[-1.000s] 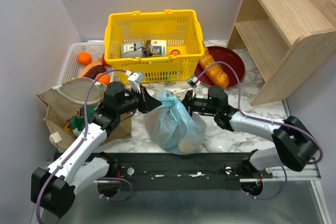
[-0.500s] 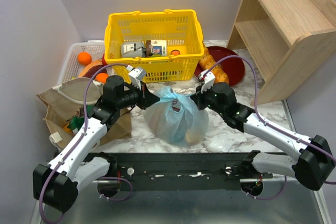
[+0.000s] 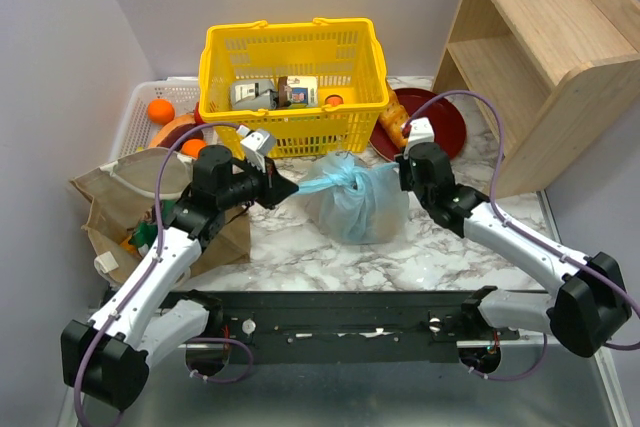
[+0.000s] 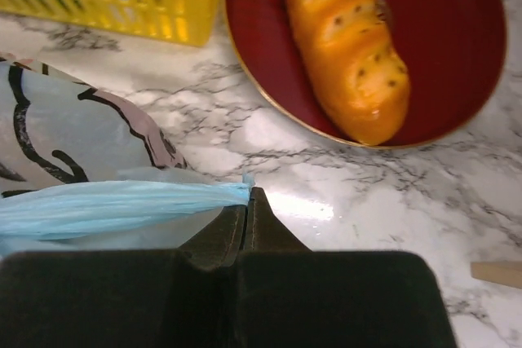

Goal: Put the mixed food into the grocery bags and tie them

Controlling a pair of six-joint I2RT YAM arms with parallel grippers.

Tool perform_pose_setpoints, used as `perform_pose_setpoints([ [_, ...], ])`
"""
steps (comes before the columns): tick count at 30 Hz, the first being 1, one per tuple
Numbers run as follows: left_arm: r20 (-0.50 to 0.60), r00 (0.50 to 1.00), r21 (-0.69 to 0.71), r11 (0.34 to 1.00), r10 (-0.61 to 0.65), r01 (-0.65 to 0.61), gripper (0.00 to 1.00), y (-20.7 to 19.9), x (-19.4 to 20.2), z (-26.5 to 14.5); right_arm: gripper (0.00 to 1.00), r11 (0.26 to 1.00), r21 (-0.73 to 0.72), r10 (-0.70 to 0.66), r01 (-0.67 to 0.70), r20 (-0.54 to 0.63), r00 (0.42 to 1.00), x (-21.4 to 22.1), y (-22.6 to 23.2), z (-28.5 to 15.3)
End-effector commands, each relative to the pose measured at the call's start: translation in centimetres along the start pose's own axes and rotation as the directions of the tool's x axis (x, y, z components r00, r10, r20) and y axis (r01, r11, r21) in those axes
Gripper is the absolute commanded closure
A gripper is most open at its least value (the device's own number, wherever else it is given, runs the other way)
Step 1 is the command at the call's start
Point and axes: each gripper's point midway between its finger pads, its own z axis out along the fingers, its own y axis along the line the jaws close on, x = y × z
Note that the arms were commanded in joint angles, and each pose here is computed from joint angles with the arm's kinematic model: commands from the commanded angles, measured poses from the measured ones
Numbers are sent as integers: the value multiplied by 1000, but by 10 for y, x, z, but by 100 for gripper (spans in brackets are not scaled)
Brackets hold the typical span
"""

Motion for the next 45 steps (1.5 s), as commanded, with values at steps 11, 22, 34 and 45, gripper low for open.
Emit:
perform_pose_setpoints([
  [11, 8, 983, -262, 948, -183, 178, 100, 55, 49, -9, 99, 920, 329, 259, -212, -107, 960, 71, -108, 23],
  [22, 45, 984, -283, 942, -173, 178, 100, 57, 44, -21, 99, 889, 411, 232, -201, -26, 972, 46, -137, 9],
  [34, 65, 993, -382, 917, -96, 113, 100, 71, 32, -35, 99, 858, 441, 310, -265, -31, 950, 56, -159, 17],
  [45, 47, 989, -482, 864, -143, 148, 100, 87, 48, -43, 99, 823, 477, 372, -309, -40, 927, 79, -175, 14],
])
